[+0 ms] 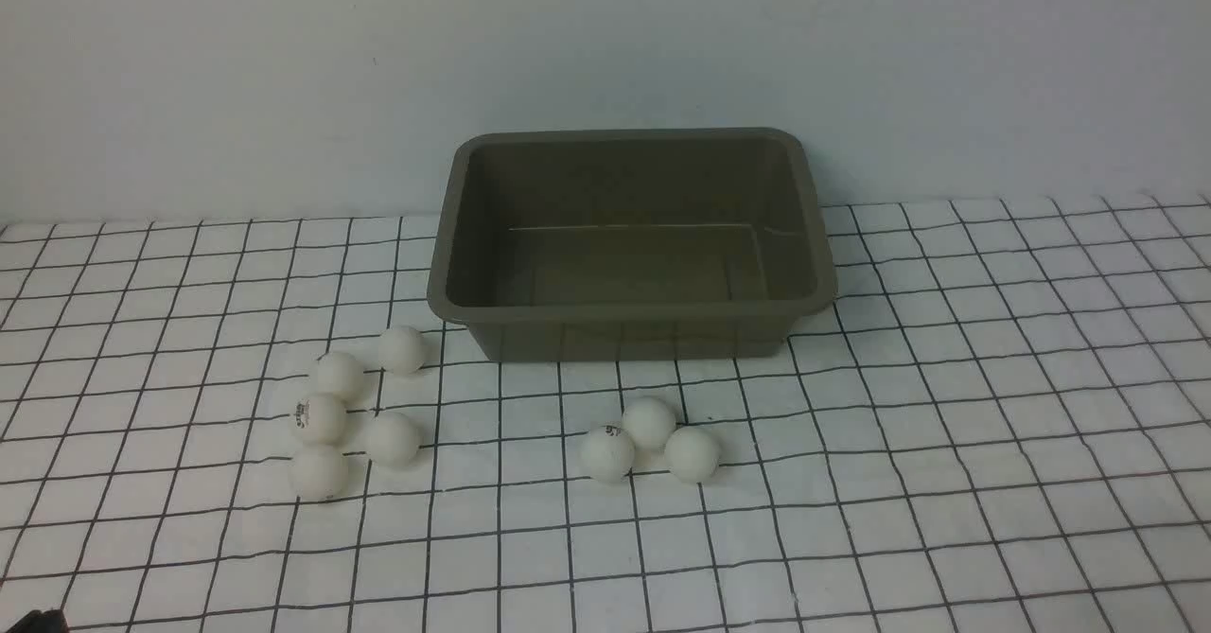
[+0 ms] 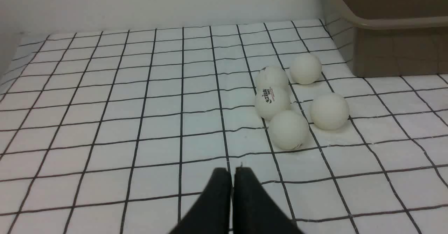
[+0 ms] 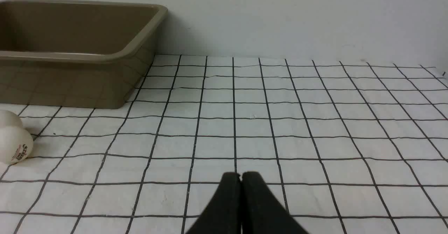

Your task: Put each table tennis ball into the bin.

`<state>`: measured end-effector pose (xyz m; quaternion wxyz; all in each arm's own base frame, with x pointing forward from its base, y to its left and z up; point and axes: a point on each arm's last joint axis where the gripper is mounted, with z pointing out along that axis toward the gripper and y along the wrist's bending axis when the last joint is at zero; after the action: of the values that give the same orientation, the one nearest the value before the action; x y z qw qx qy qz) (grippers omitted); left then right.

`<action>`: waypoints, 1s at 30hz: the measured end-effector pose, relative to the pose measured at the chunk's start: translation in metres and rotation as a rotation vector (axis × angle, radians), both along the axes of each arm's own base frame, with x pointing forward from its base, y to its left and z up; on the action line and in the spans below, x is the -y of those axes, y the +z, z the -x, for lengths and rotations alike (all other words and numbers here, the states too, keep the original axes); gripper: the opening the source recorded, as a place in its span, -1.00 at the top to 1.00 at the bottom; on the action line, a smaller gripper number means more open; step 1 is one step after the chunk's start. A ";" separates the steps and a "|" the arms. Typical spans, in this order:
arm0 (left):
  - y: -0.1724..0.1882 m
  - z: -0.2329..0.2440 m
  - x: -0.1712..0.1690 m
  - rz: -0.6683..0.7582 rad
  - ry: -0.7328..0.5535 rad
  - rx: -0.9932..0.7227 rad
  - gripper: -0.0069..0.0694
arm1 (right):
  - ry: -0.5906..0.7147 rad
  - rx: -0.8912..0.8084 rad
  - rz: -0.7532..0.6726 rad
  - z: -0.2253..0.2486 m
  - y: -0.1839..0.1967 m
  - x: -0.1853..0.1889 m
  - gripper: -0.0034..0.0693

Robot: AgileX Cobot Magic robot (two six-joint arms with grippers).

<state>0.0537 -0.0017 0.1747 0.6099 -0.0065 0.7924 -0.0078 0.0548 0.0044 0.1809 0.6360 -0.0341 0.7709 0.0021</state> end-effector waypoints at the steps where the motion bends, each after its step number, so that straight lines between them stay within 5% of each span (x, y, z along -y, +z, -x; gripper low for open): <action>1: 0.000 0.000 0.000 0.000 0.000 0.000 0.83 | 0.000 0.000 0.000 0.000 0.000 0.000 0.95; 30: 0.000 0.000 0.000 0.000 0.000 0.000 0.83 | -0.003 0.000 0.011 0.000 0.000 0.000 0.95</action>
<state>0.0537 -0.0017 0.1747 0.6099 -0.0065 0.7924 -0.0078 0.0548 0.0041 0.1808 0.6358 -0.0364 0.7710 -0.0034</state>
